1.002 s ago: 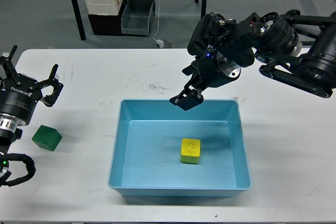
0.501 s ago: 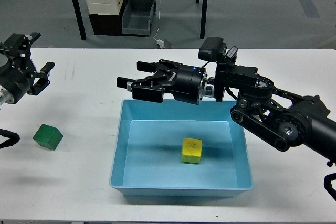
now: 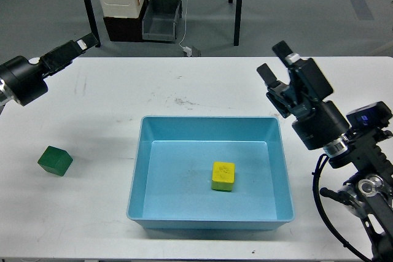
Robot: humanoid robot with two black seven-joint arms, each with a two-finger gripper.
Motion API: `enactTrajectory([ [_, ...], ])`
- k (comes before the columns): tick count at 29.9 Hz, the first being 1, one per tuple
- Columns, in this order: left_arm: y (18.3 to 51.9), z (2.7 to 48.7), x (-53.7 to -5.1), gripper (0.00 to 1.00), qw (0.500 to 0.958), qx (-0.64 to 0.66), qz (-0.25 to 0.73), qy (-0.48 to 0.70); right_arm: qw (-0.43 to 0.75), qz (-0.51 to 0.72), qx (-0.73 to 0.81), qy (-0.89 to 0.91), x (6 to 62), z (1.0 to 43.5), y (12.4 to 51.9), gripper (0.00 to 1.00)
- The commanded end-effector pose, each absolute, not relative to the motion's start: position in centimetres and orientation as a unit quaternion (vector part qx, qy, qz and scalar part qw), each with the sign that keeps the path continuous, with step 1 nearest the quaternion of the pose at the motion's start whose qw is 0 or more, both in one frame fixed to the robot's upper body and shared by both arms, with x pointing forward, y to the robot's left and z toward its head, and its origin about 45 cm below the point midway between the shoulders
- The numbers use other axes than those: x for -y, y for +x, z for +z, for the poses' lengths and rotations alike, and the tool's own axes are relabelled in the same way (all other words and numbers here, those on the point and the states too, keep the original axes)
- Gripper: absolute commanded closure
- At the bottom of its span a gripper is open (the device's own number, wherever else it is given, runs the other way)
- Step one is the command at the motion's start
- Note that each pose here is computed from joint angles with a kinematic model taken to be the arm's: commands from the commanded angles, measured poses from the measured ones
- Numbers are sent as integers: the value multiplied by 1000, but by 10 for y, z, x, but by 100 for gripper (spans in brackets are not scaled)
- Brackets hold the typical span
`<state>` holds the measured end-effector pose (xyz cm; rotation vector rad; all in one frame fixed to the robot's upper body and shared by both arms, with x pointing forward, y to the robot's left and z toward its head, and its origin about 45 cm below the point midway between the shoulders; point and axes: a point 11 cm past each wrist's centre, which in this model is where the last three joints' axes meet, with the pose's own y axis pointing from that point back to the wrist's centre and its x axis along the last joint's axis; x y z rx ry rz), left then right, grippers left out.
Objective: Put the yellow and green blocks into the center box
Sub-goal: 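Open the right gripper, release the yellow cube, and lift away, then move the left gripper down onto the green cube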
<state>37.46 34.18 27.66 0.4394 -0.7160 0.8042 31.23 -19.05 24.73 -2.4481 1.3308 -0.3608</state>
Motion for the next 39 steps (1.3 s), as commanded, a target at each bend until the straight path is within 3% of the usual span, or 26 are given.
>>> enactTrajectory([
  [1, 370, 289, -336, 0, 832, 373, 337, 235, 190, -55, -527, -826, 248, 235, 293, 0],
  [8, 350, 272, -302, 0, 826, 413, 123, 363, 234, 27, -582, -778, 337, 231, 267, 0],
  [17, 337, 239, -349, 0, 686, 471, -60, 551, 226, 16, -619, -752, 374, 231, 252, 0],
  [23, 318, 229, -388, 0, 670, 434, -86, 596, 225, 24, -621, -750, 373, 226, 248, 0],
  [39, 302, 205, -409, 0, 697, 374, -82, 607, 221, 30, -623, -750, 372, 222, 245, 0],
])
